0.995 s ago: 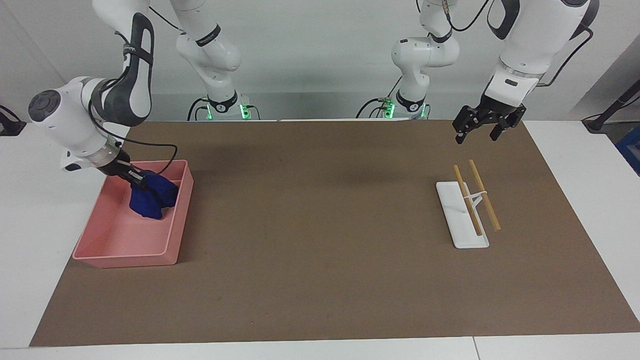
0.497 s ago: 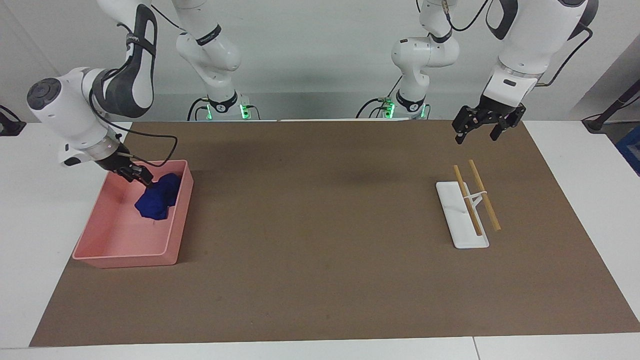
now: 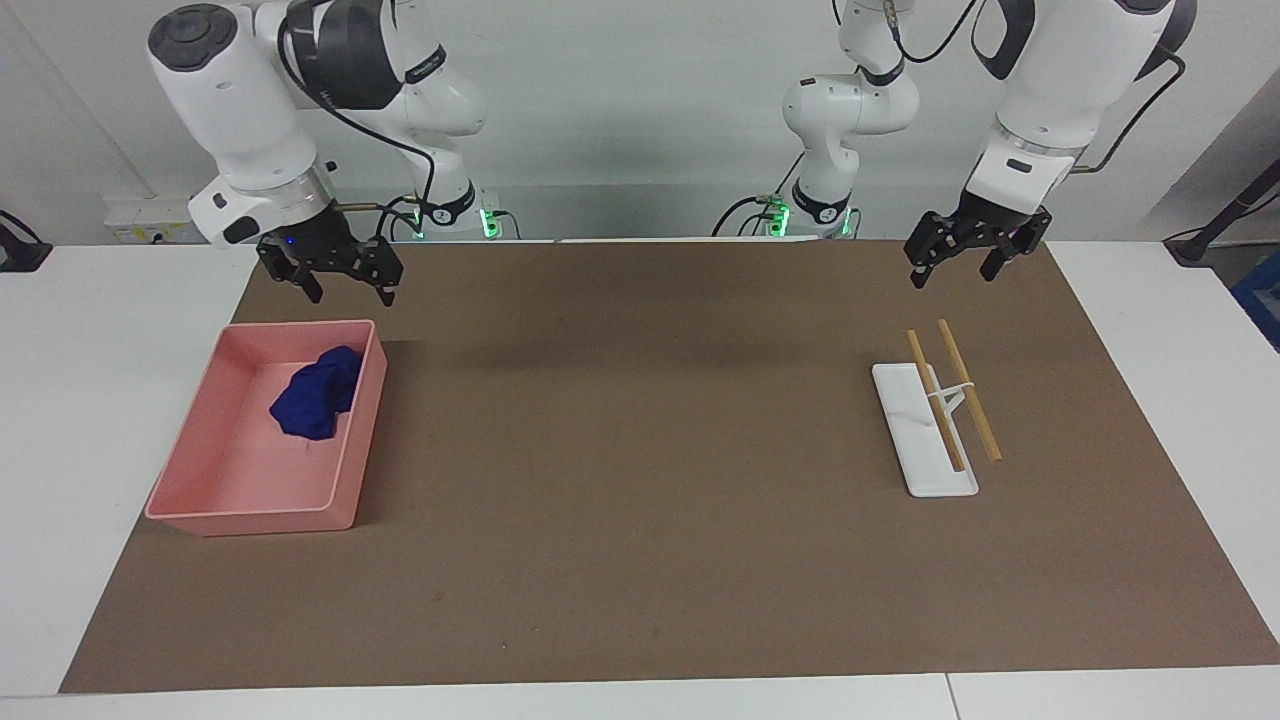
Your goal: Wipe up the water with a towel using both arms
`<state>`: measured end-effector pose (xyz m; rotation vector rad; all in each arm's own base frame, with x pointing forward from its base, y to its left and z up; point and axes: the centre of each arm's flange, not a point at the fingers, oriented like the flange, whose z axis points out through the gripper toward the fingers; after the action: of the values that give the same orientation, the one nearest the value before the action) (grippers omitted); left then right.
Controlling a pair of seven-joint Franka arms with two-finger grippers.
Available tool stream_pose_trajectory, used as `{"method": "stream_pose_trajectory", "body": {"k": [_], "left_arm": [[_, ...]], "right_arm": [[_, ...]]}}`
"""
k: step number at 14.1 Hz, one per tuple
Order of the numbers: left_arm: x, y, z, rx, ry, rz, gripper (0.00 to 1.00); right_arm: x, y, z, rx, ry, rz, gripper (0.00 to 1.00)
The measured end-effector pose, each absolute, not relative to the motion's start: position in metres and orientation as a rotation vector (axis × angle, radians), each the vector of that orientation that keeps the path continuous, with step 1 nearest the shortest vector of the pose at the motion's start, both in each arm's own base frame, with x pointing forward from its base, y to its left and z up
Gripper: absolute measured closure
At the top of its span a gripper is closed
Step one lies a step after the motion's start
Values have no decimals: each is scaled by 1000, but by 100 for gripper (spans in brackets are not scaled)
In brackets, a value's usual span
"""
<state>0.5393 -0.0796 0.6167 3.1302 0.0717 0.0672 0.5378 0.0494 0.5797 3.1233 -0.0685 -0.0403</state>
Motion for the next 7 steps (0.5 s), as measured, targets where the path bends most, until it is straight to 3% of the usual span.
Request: {"method": "stream_pose_trajectory", "body": {"k": [4,7], "left_arm": [[539,-80,617,3130,72,68,0],[539,-80,617,3130,72,68,0]], "right_arm": [[537,81,635,3106,-28,0,0],[540,68,648,3103,-61,-5,0]]}}
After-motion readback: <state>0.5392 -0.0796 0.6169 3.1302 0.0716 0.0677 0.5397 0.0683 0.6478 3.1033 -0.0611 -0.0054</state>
